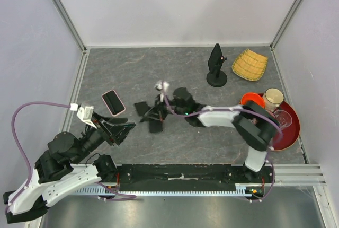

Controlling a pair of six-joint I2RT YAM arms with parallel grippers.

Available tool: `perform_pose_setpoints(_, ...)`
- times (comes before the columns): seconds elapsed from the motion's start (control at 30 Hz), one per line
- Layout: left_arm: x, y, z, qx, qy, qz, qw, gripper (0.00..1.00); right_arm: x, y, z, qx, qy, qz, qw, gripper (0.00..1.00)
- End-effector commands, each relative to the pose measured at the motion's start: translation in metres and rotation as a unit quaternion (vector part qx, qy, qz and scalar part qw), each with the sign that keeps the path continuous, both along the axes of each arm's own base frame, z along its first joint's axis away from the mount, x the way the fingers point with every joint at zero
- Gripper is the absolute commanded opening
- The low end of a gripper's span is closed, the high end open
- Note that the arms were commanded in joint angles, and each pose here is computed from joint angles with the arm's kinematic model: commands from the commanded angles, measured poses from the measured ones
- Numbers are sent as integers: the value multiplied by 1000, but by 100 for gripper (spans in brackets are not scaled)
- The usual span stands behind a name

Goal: Place the phone on the phone stand

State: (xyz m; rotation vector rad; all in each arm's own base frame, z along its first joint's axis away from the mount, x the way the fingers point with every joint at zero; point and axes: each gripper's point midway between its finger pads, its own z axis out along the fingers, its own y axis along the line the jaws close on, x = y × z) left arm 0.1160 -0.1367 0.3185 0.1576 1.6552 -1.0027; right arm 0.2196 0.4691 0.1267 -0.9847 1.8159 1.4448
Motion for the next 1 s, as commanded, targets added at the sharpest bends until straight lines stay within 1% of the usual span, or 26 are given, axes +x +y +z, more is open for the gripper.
perform_pose_setpoints(0.0,1,-8,4,2,-24,-14,1000,63,100,-105,92,69,-122,-414,900,0)
perform_pose_setpoints(0.03,2,-10,3,5,-23,-15,1000,63,105,-129,93,69,-123,-461,876,0)
perform_pose_setpoints(0.07,1,-11,3,6,-24,-18,1000,63,115,-177,72,38,-119,-559,820,0)
perform_pose_setpoints(0.1,1,-12,3,5,-25,-21,999,63,115,-196,87,63,-122,-589,797,0)
perform_pose_setpoints(0.13,1,-12,3,5,-26,-21,999,63,118,-220,83,56,-121,-628,767,0)
perform_pose_setpoints(0.17,0,-12,4,5,-27,-22,999,63,116,-239,72,44,-118,-654,746,0)
perform_pose_setpoints(0.2,0,-12,5,3,-28,-23,999,63,119,-258,74,54,-111,-687,716,0)
perform_pose_setpoints(0.23,0,-12,5,3,-30,-24,999,63,121,-272,74,57,-111,-703,700,0)
perform_pose_setpoints(0.27,-1,-12,5,2,-30,-24,999,63,119,-283,65,54,-114,-712,691,0)
perform_pose_setpoints(0.3,-1,-11,7,0,-33,-24,999,63,118,-297,74,75,-120,-732,667,0)
perform_pose_setpoints(0.37,-2,-10,9,-3,-36,-26,999,63,117,-321,69,73,-129,-753,641,0)
perform_pose_setpoints(0.4,-3,-9,10,-5,-37,-26,999,63,121,-338,69,76,-127,-770,620,0)
perform_pose_setpoints(0.43,-3,-8,10,-6,-36,-26,999,63,121,-348,63,75,-123,-778,611,0)
perform_pose_setpoints(0.5,-3,-7,10,-8,-38,-23,999,63,122,-365,56,78,-114,-800,584,0)
perform_pose_setpoints(0.53,-3,-7,10,-7,-37,-22,999,63,121,-374,54,81,-106,-818,560,0)
perform_pose_setpoints(0.57,-3,-7,9,-7,-37,-22,999,63,122,-376,45,71,-106,-822,555,0)
perform_pose_setpoints(0.6,-2,-8,9,-6,-36,-22,999,63,123,-378,51,97,-103,-828,543,0)
perform_pose_setpoints(0.63,-2,-9,10,-8,-38,-23,999,63,120,-383,46,104,-97,-837,529,0)
perform_pose_setpoints(0.7,-1,-13,9,-6,-36,-27,999,63,122,-384,36,111,-89,-846,514,0)
perform_pose_setpoints(0.73,-2,-15,10,-6,-36,-33,999,63,123,-382,32,117,-84,-843,518,0)
perform_pose_setpoints(0.77,-3,-17,11,-7,-37,-36,999,63,125,-379,24,118,-79,-837,528,0)
perform_pose_setpoints(0.8,-2,-17,10,-4,-36,-36,999,63,126,-376,33,156,-76,-828,533,0)
perform_pose_setpoints(0.87,-3,-19,10,-6,-37,-40,999,63,123,-373,23,140,-101,-813,556,0)
perform_pose_setpoints(0.9,-3,-19,10,-7,-37,-40,998,63,123,-375,33,167,-105,-808,556,0)
perform_pose_setpoints(0.93,-3,-18,10,-9,-38,-40,998,63,122,-375,29,163,-107,-802,564,0)
perform_pose_setpoints(0.97,-3,-19,10,-11,-38,-41,998,63,125,-366,29,169,-108,-780,593,0)
